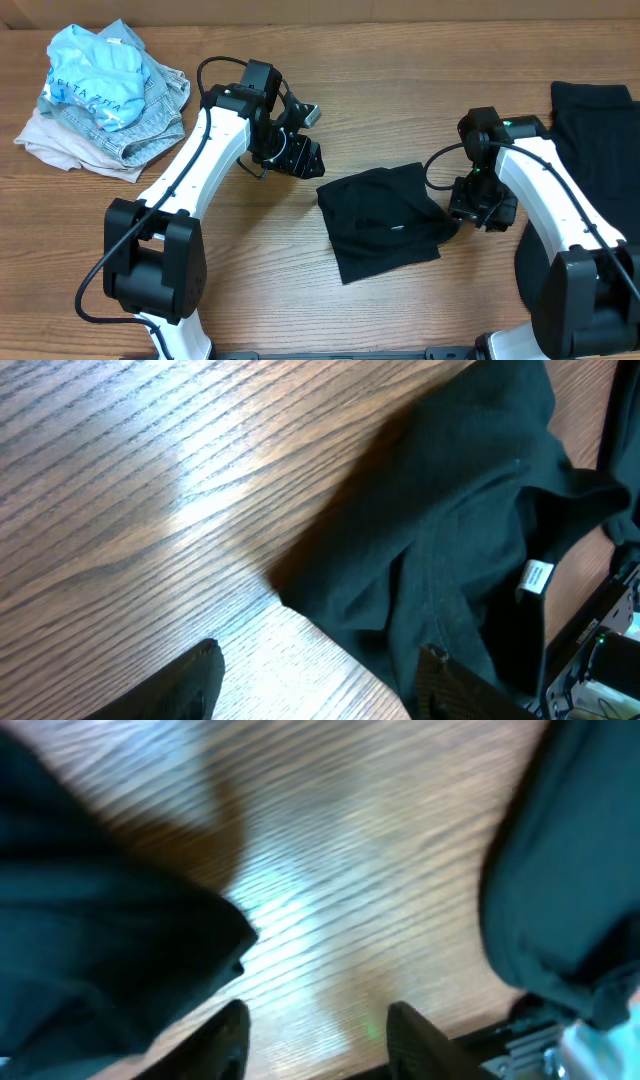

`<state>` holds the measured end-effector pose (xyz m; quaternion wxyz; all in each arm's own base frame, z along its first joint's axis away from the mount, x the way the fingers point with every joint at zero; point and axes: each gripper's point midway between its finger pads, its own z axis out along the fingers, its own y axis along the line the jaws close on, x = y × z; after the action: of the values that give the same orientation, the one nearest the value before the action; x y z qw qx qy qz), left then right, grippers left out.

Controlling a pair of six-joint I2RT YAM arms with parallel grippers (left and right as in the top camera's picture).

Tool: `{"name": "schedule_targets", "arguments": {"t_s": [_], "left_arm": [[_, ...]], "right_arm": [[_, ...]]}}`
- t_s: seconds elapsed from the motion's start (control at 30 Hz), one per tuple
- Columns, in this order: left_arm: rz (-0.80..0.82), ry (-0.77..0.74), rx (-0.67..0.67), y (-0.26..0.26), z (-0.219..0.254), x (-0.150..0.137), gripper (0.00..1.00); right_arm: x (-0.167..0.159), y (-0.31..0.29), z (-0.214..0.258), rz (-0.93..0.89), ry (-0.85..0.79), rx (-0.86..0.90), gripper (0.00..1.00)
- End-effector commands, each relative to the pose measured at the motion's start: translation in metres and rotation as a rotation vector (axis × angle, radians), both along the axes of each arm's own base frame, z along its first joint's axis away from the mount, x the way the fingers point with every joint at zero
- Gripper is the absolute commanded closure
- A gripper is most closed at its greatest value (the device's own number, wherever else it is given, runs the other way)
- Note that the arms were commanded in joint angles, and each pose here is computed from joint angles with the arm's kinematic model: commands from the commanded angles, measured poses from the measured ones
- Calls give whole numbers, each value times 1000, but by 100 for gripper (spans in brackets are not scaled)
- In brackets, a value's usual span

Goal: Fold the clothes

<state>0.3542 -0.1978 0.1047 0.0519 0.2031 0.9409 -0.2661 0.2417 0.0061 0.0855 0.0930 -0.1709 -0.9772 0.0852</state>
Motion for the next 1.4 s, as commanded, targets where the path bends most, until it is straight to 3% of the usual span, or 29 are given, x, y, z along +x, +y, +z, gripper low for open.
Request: {"name": "schedule_targets", "arguments": {"t_s": [0.0,0.07,0.13,0.2,0.4,0.43,0.5,0.67,0.7,0.77,0.87,0.9,1.0,1.37], "left_arm": [[-23,-53,14,0,9,6,33],[-7,-61,46,8,7,10,33],[15,-59,45,15,10,14,34],[45,-60,45,24,15,20,34],[182,-78,32,64,34,45,29],[206,-74,15,72,36,48,29],[223,-60,-5,78,38,48,29],[234,-47,-1,84,37,46,29],[234,-48,-1,84,37,47,29],[233,-47,-2,83,37,46,29],[232,-45,-6,83,37,46,27],[232,-44,-5,83,37,46,26],[228,-45,-4,83,37,45,25],[226,-61,-7,83,38,49,23]], "right_arm": [[8,1,11,37,-47,17,57],[17,54,21,197,-124,349,56],[19,104,49,338,-227,652,47],[20,130,67,398,-289,789,43],[19,167,60,554,-315,800,40],[15,182,50,618,-310,792,36],[11,191,36,674,-296,751,32],[5,198,1,742,-228,602,33],[5,200,-3,744,-220,602,35],[4,204,-9,720,-198,609,47],[-3,207,-9,711,-166,641,86],[-6,208,-7,708,-158,653,90],[-14,210,2,701,-146,692,96],[-72,180,25,530,110,633,96]]}}
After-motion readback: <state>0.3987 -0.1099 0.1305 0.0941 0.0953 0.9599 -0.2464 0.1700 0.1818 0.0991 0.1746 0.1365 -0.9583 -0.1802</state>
